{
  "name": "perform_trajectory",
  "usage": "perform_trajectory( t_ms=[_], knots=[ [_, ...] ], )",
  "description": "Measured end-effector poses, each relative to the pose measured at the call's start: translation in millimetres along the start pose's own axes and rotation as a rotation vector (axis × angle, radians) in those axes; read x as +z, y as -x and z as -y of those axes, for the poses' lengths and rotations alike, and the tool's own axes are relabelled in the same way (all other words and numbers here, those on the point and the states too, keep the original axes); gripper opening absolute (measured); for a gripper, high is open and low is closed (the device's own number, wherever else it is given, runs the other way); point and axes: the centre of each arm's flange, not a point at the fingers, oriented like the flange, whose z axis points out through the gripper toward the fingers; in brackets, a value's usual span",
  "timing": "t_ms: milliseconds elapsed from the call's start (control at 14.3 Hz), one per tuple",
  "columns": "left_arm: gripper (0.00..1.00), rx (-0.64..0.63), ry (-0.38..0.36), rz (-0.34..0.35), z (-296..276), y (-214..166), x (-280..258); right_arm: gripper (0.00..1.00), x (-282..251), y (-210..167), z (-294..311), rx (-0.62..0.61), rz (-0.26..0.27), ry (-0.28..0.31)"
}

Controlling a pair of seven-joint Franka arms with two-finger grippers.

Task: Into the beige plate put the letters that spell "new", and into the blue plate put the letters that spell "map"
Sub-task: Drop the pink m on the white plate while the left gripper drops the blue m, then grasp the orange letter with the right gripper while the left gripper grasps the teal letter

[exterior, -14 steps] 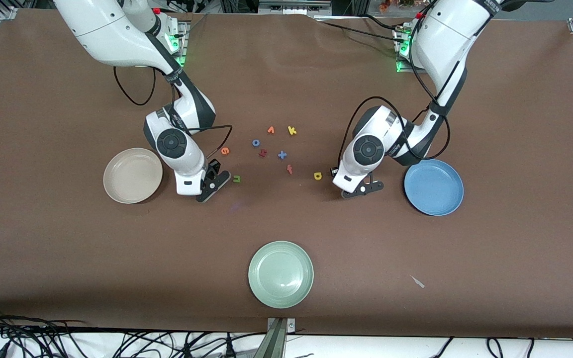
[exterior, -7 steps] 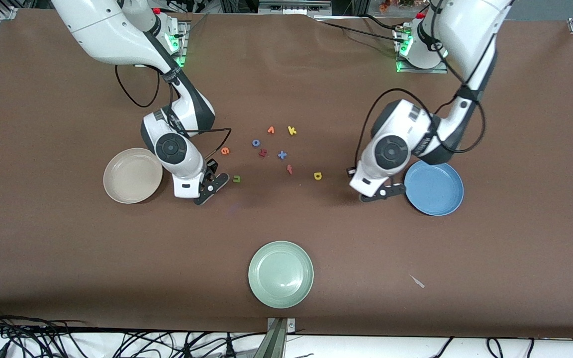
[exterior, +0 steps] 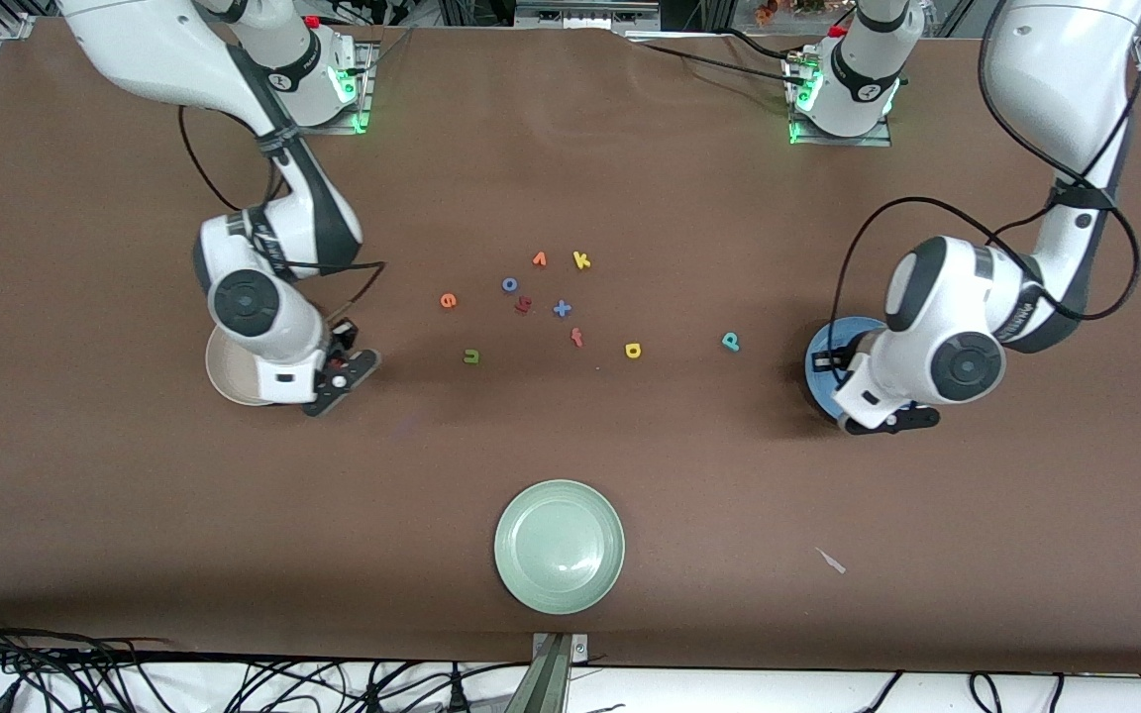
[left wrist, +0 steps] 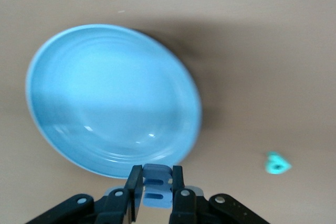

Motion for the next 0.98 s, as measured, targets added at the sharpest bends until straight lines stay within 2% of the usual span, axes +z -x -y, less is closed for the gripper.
perform_trajectory(
  t_ms=[140,419,489,559,768,977],
  knots=[
    [0.26,0.029,-0.020,0.014,18,-3,24,0.26,8,26,-14,-0.007,-0.008,0.015],
    [0.26,0.050,-0.012,0.001,17,-4,60,0.29,37,63,-22,-0.012,-0.022,0.029],
    [0.31,0.051,-0.010,-0.002,18,-4,60,0.29,40,67,-21,-0.007,-0.021,0.025],
    [0.39,0.051,-0.009,-0.007,18,-5,58,0.33,40,69,-20,0.006,-0.024,0.013],
    [0.67,0.059,-0.005,-0.023,11,-6,45,0.61,21,64,-7,0.076,-0.039,-0.077],
    [0.98,0.028,0.005,-0.033,-30,8,22,0.93,1,47,18,0.126,-0.046,-0.105]
  ],
)
